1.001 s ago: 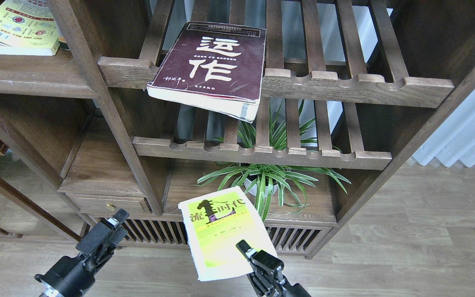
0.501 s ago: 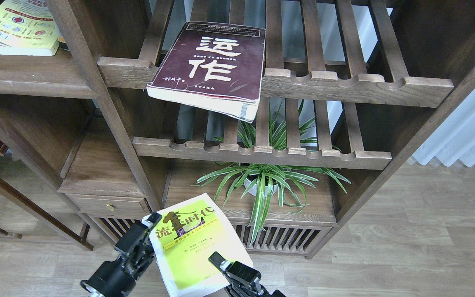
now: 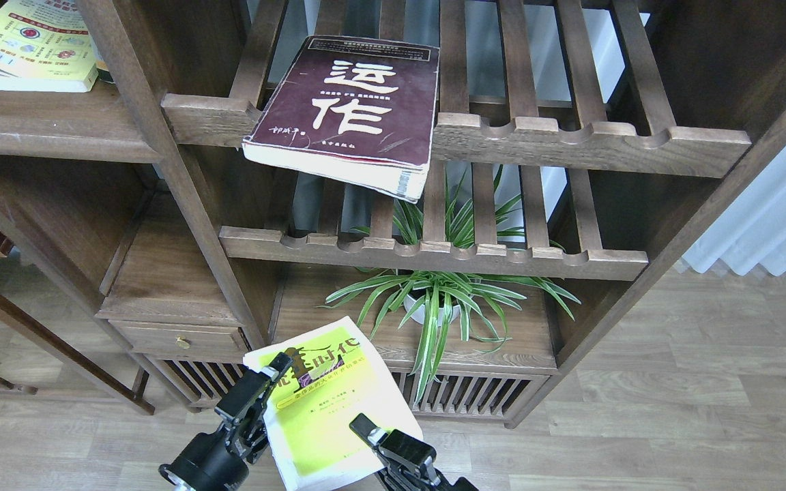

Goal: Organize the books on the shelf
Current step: 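Hand the yellow book from the right gripper to the left gripper, then carry the yellow book with the left gripper onto the side shelf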

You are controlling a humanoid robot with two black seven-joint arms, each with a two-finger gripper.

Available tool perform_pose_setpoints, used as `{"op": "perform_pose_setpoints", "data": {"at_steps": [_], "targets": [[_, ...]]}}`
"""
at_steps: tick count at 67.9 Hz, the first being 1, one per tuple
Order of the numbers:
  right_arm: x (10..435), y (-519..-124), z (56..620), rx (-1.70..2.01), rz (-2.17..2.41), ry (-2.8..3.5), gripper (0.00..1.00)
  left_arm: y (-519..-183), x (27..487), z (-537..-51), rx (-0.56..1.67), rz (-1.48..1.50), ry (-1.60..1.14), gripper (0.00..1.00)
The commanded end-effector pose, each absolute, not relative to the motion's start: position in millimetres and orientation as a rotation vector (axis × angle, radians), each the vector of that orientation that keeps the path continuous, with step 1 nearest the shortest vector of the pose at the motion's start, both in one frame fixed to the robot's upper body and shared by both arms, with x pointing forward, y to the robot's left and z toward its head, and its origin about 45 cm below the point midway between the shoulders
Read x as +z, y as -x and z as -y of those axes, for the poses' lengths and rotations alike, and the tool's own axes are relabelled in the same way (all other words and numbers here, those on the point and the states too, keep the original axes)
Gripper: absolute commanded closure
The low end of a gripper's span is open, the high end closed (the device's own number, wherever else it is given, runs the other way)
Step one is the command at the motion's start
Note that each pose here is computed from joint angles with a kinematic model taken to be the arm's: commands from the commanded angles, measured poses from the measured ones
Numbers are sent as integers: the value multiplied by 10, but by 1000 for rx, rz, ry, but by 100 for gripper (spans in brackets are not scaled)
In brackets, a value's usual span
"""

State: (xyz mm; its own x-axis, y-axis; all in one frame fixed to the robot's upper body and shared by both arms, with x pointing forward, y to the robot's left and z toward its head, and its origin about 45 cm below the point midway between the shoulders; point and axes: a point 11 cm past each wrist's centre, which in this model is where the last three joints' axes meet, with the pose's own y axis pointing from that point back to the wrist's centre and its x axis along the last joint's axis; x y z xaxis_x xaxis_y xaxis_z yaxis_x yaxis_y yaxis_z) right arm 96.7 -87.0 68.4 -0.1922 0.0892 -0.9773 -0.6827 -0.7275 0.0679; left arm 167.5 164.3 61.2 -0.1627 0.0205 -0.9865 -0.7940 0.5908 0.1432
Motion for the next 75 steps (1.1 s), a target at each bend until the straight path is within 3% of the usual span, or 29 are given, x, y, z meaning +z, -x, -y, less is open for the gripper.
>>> {"op": "perform_pose_setpoints", "data": {"at_steps": [1, 8, 17, 39, 49, 75], "targets": [[678, -967, 877, 1967, -698, 1560, 89, -1697, 632, -1616, 806, -1580, 668, 90], [672, -974, 889, 1964, -705, 1555, 78, -1734, 653, -1626, 802, -1567, 665, 90], [671, -984, 900, 1959, -709, 1556, 49, -1804, 729, -1779, 822, -1520, 680, 91], [632, -1036, 978, 1938, -748, 1544, 19, -1823, 1061, -2473, 938, -1299, 631, 91], [421, -1077, 1160, 1940, -853, 1521, 19, -1834, 1371, -2861, 998, -1161, 627, 92], [392, -1110, 1196, 1933, -871, 1516, 18, -1941, 2169, -3809, 1158, -799, 557, 92]]}}
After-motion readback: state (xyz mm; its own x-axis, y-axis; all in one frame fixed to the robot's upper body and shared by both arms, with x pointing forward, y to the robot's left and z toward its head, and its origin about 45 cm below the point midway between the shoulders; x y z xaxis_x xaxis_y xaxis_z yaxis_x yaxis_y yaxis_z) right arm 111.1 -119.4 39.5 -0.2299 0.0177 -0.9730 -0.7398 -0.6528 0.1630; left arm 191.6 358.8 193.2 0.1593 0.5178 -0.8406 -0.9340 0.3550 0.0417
